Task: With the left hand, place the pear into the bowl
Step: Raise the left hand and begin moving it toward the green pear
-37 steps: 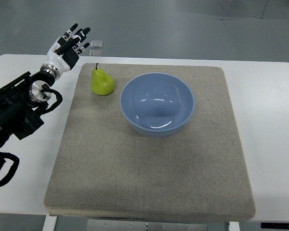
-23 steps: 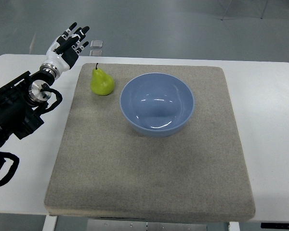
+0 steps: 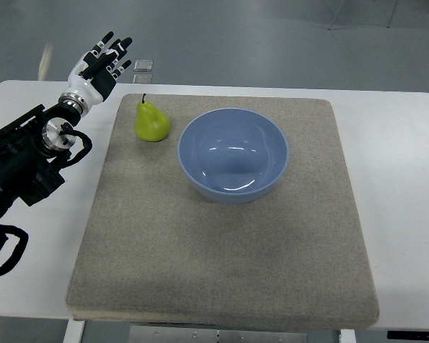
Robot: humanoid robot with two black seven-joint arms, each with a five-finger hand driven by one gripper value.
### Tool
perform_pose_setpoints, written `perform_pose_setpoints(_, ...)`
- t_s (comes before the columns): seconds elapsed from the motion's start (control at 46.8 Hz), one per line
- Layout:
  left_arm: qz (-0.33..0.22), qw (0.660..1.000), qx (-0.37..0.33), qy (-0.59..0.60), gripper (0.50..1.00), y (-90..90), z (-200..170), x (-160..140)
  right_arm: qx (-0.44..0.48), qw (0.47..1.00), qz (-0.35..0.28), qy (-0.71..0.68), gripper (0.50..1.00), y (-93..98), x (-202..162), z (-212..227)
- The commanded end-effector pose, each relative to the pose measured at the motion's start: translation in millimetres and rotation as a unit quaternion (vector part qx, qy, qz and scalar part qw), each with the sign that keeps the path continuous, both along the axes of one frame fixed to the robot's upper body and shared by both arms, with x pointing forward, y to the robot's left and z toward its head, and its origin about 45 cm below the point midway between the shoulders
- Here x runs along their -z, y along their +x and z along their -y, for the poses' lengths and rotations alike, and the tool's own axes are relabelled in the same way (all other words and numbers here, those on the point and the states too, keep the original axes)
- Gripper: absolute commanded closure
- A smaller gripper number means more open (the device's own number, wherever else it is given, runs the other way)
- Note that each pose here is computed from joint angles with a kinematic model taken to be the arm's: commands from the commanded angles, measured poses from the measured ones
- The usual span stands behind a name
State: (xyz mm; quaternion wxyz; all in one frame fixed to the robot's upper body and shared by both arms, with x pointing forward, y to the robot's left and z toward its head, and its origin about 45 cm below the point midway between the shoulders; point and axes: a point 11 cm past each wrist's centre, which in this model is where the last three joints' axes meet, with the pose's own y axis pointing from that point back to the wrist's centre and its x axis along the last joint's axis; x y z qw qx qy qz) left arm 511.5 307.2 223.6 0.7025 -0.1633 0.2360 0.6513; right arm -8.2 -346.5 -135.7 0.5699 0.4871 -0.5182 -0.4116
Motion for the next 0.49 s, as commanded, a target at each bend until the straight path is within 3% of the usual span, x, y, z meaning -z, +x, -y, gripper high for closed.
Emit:
perform_pose_setpoints(0.0,0.001,1.000,0.001,0.000,0.506,0.4,1,-1,0.000,1.000,0.000,0.000,0.576,0.0,0,0)
perform_pose_setpoints(0.47,0.017,1.000,-0.010,0.008,0.506,5.4,-16,-19,0.000,1.000,0.000,0.000,0.574,0.0,0,0)
